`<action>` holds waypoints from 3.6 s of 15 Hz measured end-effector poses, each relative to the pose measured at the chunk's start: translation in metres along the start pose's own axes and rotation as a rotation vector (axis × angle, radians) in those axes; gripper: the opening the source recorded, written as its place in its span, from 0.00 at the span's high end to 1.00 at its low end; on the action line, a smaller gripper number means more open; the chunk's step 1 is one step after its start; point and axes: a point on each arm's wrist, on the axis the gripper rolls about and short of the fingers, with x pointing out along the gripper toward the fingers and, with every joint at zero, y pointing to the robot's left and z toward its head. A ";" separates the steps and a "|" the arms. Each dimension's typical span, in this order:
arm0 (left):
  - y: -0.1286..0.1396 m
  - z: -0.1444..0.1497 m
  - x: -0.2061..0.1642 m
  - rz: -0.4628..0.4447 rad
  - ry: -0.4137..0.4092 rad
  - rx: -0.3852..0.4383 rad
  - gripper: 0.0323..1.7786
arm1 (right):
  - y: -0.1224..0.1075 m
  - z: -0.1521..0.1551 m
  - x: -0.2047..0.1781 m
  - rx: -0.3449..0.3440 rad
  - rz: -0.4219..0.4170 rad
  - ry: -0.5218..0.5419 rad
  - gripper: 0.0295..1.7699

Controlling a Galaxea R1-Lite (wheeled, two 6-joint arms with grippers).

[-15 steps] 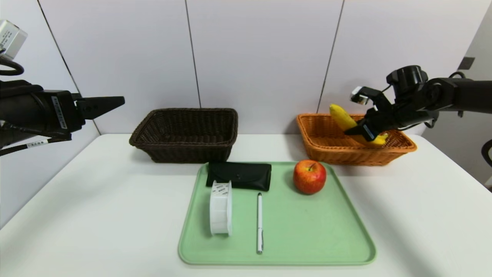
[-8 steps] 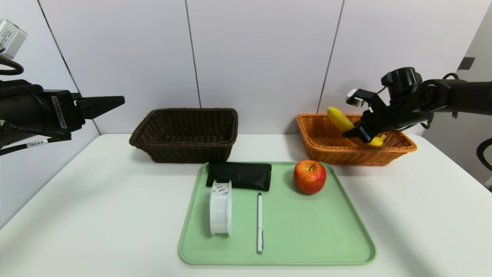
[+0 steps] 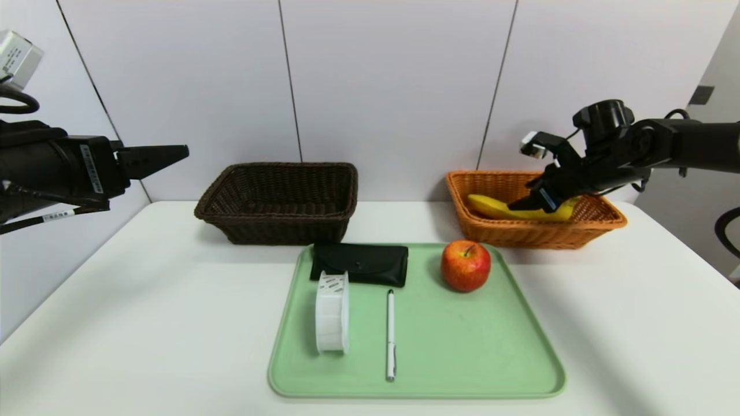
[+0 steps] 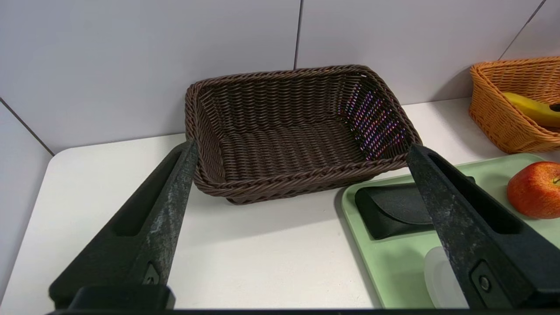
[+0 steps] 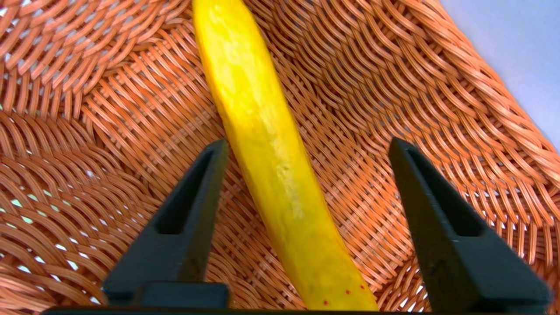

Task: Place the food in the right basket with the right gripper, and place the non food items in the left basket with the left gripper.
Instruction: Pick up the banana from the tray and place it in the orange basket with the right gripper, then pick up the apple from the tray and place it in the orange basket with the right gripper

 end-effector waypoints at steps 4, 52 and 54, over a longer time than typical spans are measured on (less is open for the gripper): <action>0.000 0.001 0.000 -0.001 -0.006 -0.001 0.05 | -0.002 0.020 -0.021 -0.026 -0.040 -0.089 0.17; -0.001 -0.004 0.004 -0.017 0.010 -0.016 0.05 | 0.215 0.087 -0.035 0.811 -0.200 0.370 0.04; -0.002 -0.003 0.004 -0.018 0.008 -0.016 0.05 | 0.216 0.084 -0.030 0.815 -0.190 0.378 0.04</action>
